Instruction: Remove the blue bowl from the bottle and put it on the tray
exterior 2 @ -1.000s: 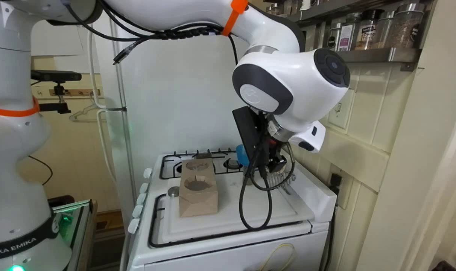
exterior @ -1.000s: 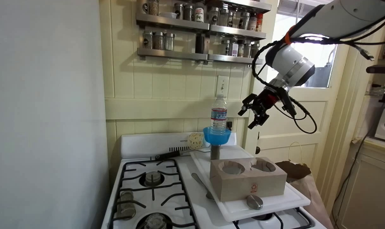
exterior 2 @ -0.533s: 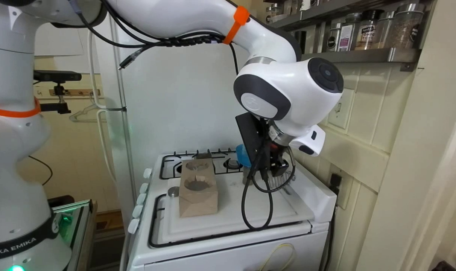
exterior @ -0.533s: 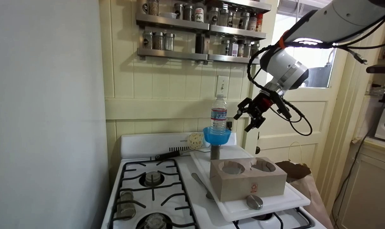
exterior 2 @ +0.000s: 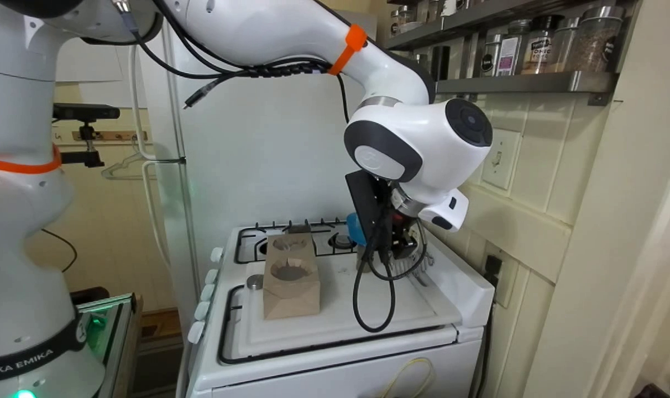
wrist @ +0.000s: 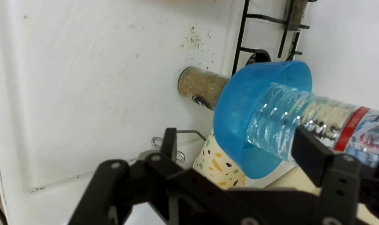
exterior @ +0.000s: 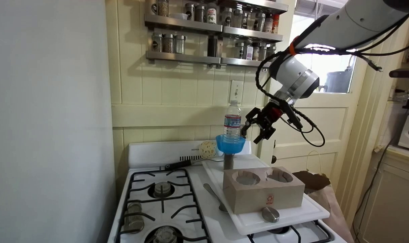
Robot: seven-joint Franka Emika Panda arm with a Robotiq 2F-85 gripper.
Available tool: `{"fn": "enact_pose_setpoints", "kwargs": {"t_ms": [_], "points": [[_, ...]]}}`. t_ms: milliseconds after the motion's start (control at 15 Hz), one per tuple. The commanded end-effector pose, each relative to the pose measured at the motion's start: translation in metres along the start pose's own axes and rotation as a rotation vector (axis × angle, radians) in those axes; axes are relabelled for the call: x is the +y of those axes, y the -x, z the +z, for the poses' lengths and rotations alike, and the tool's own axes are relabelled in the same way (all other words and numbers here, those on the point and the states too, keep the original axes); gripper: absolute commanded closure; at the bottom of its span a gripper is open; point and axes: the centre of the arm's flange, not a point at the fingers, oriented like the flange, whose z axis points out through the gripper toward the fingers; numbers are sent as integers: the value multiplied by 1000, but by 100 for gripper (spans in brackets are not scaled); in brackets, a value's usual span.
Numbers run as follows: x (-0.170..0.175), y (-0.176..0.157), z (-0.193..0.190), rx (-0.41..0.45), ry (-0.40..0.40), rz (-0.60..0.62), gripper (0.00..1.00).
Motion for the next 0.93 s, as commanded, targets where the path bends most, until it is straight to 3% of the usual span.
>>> {"fn": "enact_pose_setpoints", "kwargs": {"t_ms": [0, 67, 267, 667, 867], "points": [[3, -4, 12, 4, 13, 30, 23], [4, -4, 14, 3, 14, 34, 23], [6, -5, 17, 0, 13, 38, 40], [4, -6, 16, 6, 15, 41, 33], [2, -7, 16, 8, 18, 41, 44]]}}
